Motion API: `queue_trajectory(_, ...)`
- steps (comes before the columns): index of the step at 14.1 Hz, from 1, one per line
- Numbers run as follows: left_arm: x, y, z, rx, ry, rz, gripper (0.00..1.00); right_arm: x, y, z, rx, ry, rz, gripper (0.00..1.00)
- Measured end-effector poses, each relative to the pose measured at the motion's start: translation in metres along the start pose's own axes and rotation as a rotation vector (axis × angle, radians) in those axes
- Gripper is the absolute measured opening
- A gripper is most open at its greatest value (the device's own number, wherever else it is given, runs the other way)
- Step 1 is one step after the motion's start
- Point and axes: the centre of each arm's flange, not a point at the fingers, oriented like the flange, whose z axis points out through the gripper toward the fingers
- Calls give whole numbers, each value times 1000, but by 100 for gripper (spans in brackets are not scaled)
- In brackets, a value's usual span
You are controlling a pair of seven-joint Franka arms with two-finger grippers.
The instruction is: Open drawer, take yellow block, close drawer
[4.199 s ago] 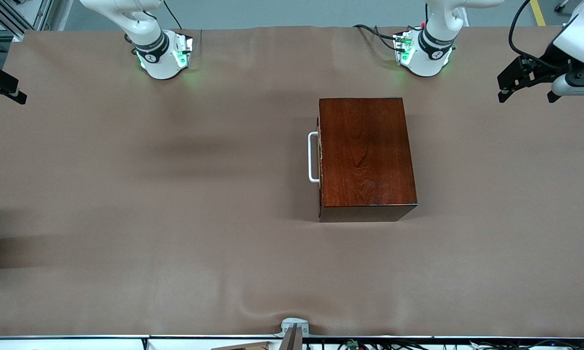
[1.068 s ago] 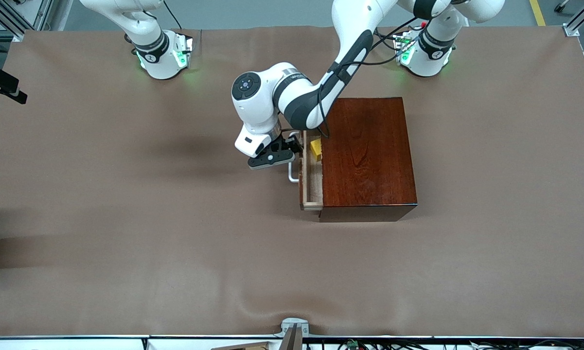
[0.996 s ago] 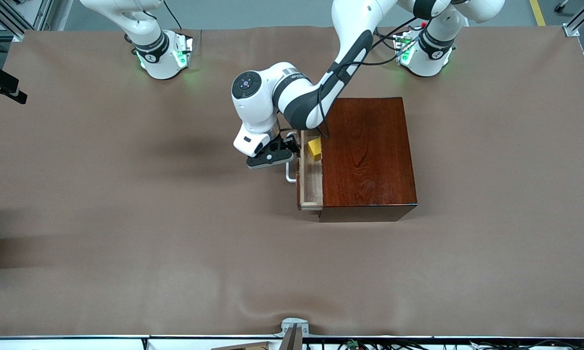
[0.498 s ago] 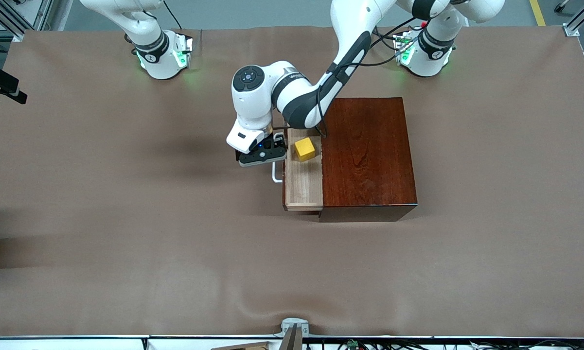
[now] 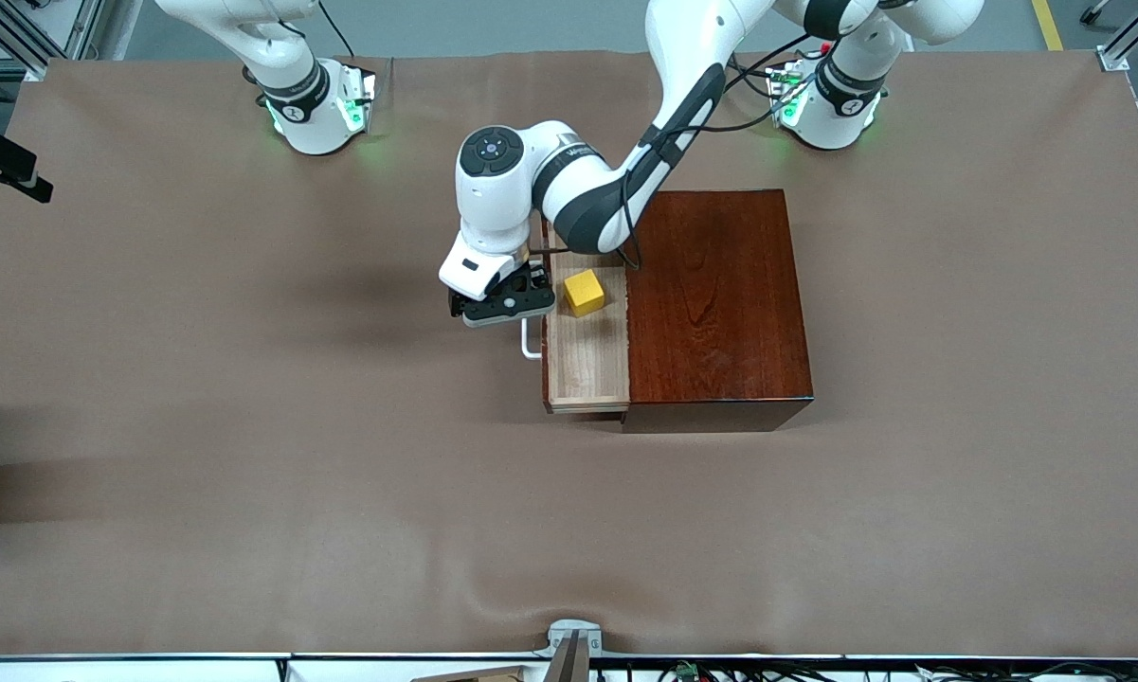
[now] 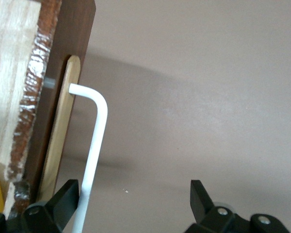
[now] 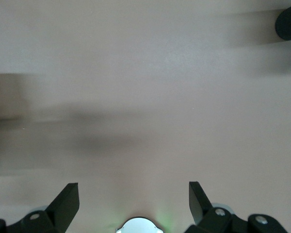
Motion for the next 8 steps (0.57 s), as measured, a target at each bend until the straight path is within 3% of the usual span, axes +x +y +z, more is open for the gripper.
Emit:
queue_trajectory(5,8,1,-24,4,1,-8,100,0,1,0,0,0,1,100)
queue_trajectory(8,26,2,-107,-28,26,-28,100,1,0,1,0,-2,1,100)
